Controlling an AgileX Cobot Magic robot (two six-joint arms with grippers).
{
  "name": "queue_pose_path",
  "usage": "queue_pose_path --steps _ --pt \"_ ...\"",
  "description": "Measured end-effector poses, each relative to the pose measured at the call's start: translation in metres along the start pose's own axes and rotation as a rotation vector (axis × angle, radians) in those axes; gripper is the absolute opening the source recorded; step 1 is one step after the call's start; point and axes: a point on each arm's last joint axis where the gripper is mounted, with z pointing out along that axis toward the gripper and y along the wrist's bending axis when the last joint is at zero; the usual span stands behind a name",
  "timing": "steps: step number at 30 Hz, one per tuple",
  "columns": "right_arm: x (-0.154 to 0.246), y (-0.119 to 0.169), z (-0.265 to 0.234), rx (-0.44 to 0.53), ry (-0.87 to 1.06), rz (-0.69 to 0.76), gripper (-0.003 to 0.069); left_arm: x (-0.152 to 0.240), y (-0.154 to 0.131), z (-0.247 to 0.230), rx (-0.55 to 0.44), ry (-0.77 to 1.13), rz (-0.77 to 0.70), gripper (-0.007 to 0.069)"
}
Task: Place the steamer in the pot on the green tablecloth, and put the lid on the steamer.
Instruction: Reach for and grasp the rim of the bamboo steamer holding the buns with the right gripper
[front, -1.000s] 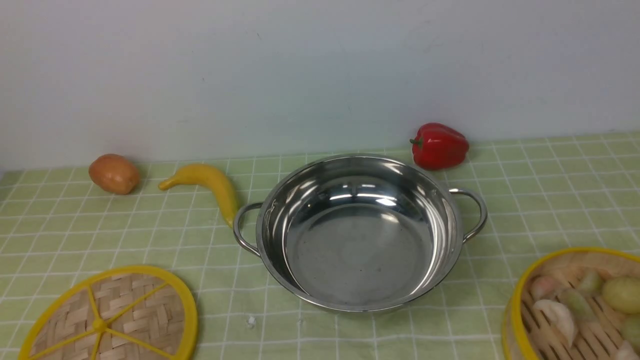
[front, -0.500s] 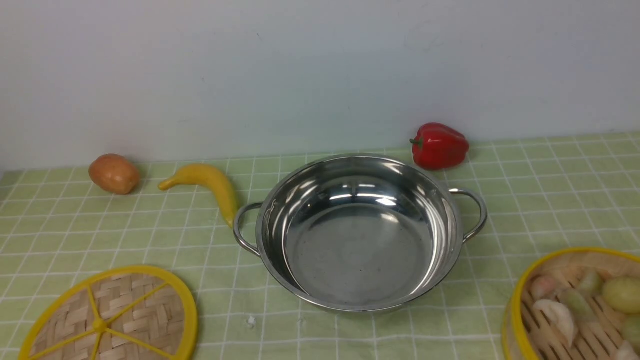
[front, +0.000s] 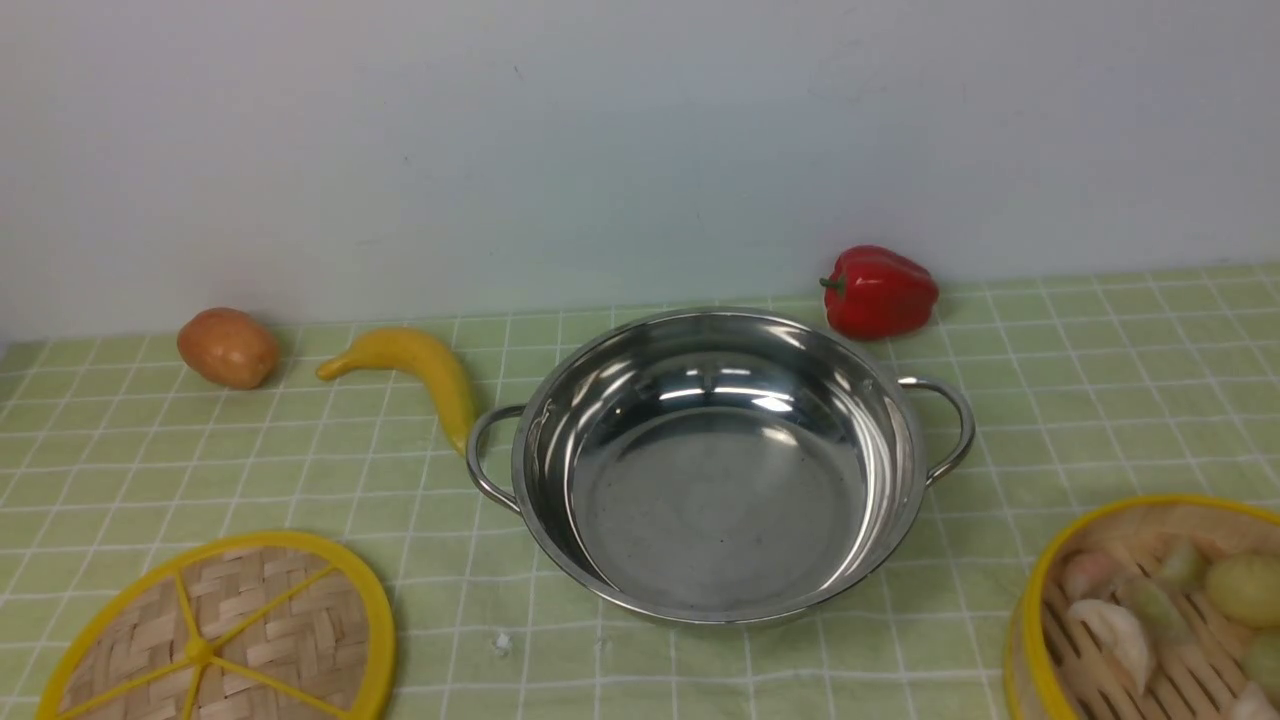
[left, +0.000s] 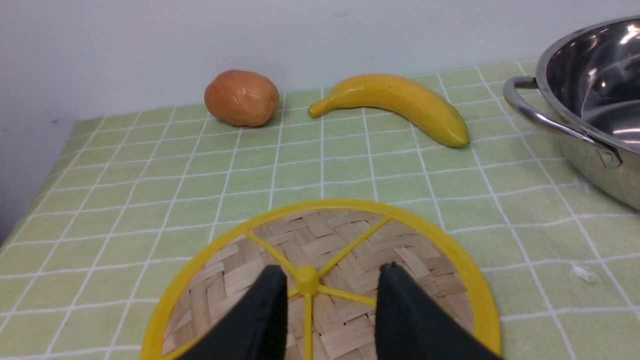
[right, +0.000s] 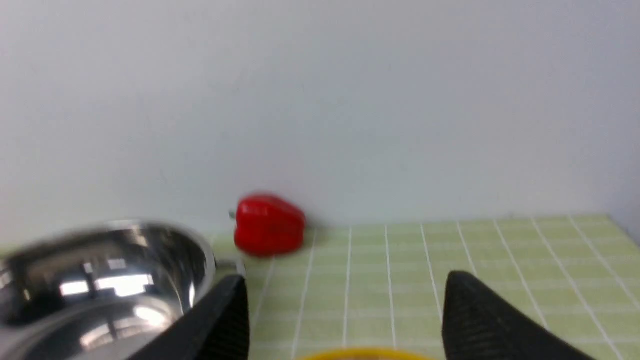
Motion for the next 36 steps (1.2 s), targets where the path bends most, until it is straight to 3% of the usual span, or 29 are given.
queue_pose_path --steps 7,16,20,28,36 --pt "-0.066 0.017 -0.034 -0.036 0.050 0.030 0.0505 0.000 0.000 0.000 0.000 0.000 0.000 0.0243" --pt "-0.074 0.028 -0.047 -0.111 0.142 0.128 0.0505 0.000 0.000 0.000 0.000 0.000 0.000 0.0243" --pt "-0.068 0.033 -0.045 -0.134 0.352 0.134 0.0505 0.000 0.000 0.000 0.000 0.000 0.000 0.0243" --pt "-0.040 0.033 0.017 -0.225 0.956 -0.137 0.0505 0.000 0.000 0.000 0.000 0.000 0.000 0.0243" --pt "-0.009 0.043 0.072 -0.374 1.286 -0.204 0.0505 0.000 0.000 0.000 0.000 0.000 0.000 0.0243"
